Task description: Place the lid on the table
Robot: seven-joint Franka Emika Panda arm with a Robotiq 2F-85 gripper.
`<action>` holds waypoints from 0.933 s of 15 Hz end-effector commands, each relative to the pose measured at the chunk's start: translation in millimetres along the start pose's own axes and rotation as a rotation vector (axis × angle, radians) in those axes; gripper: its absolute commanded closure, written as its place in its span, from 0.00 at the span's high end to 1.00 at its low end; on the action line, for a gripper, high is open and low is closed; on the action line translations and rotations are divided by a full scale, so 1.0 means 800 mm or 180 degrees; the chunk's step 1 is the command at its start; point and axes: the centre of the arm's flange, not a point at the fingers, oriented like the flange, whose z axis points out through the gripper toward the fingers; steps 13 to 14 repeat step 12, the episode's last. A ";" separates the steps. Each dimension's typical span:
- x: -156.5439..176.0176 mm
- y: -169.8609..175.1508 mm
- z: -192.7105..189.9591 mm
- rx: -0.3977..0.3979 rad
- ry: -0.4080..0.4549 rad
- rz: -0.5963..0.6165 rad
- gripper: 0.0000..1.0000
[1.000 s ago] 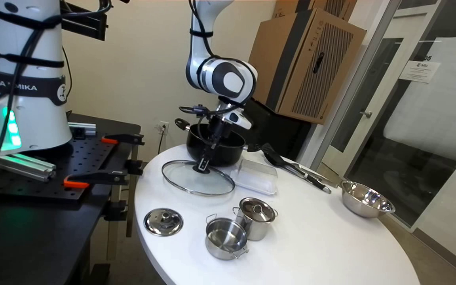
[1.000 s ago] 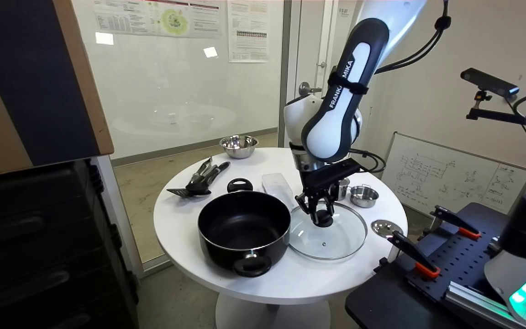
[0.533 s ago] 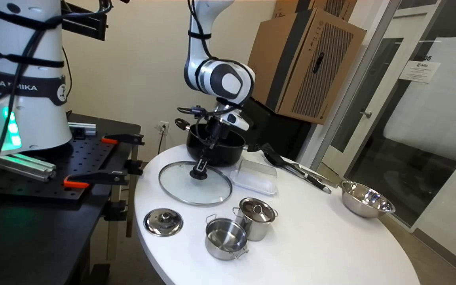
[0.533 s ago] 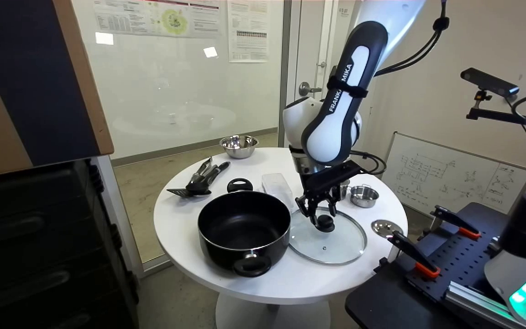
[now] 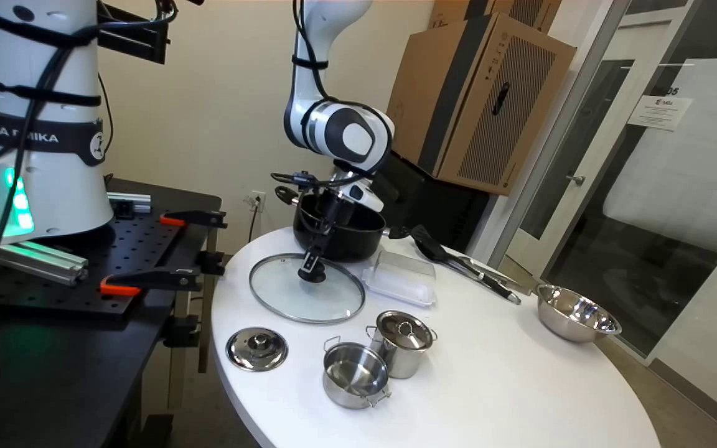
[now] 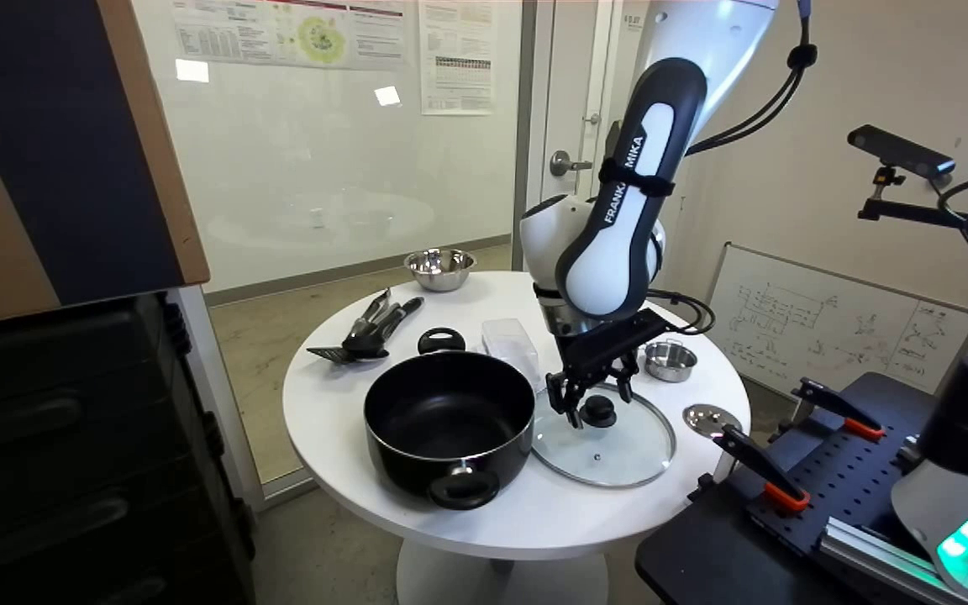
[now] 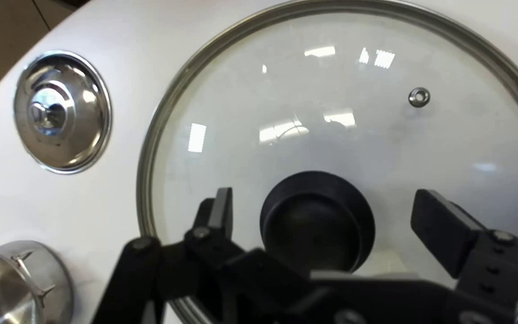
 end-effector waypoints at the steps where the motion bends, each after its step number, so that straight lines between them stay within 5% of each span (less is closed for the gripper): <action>1: -0.022 0.015 -0.049 0.0125 0.0027 -0.0048 1.00; 3: -0.041 0.023 -0.088 0.0246 0.0141 -0.0126 1.00; 4: -0.009 0.002 -0.040 0.0115 0.0105 -0.0062 1.00; 14: -0.033 0.015 -0.074 0.0195 0.0185 -0.0093 1.00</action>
